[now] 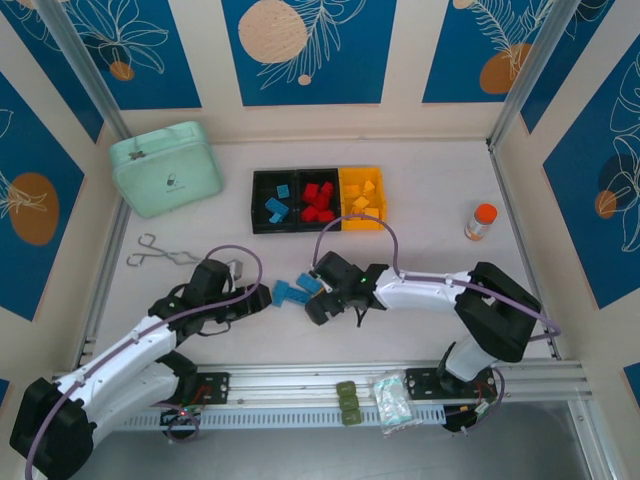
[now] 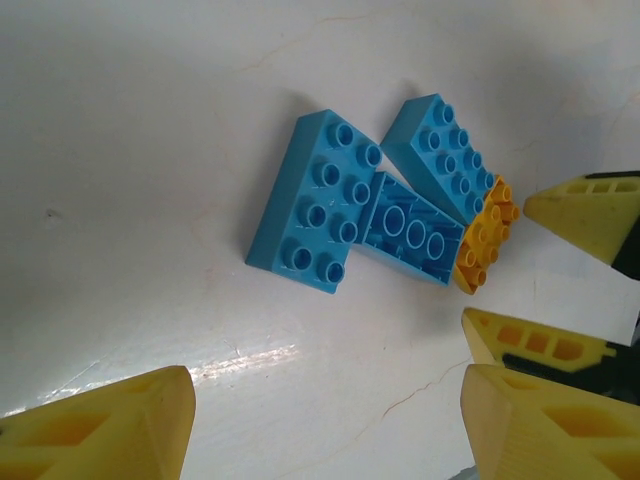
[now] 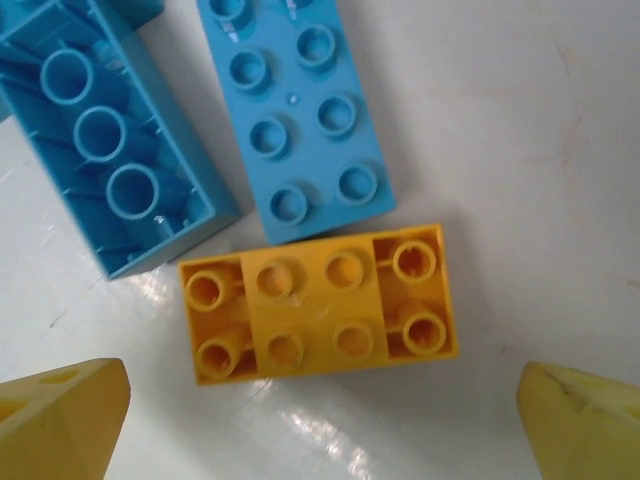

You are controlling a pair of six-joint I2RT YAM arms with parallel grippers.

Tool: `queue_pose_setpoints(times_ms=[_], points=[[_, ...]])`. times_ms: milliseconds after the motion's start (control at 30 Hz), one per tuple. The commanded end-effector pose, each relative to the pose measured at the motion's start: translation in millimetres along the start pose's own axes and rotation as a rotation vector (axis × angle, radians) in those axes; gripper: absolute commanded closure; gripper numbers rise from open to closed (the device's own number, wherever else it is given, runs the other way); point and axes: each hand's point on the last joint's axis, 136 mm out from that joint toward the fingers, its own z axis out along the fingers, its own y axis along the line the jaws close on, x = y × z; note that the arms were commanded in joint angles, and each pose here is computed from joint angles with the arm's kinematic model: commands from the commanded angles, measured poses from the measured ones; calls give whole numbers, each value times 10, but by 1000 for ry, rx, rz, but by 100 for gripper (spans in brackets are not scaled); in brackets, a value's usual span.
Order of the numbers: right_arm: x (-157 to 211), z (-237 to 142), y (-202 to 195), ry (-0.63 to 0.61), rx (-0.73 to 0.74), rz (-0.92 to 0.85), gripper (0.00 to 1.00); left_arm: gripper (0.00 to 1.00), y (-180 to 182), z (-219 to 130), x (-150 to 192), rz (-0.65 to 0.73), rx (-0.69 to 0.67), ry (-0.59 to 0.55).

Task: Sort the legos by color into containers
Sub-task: Pick up the lego from the bottom-center of the table, then place the lego in the container.

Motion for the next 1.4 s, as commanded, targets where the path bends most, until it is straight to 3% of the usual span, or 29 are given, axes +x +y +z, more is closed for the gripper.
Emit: queue_pose_setpoints(times_ms=[0,333,667,933,1367], points=[[-181,19,2,-38,27,-47,3,30,-1,-13,33,-3,5,3],[-127,189,39,24,57,-89,15,30,16,33,39,-11,7,6],[-144,90,37,23,84,-105,37,30,6,60,36,-14,13,11],[-271,-298,-49,-53,89,-72,42,30,-20,72,26,-12,22,14],[-832,-1113,-732,-240,3,250,43,30,-389,29,-149,35,109,-12]])
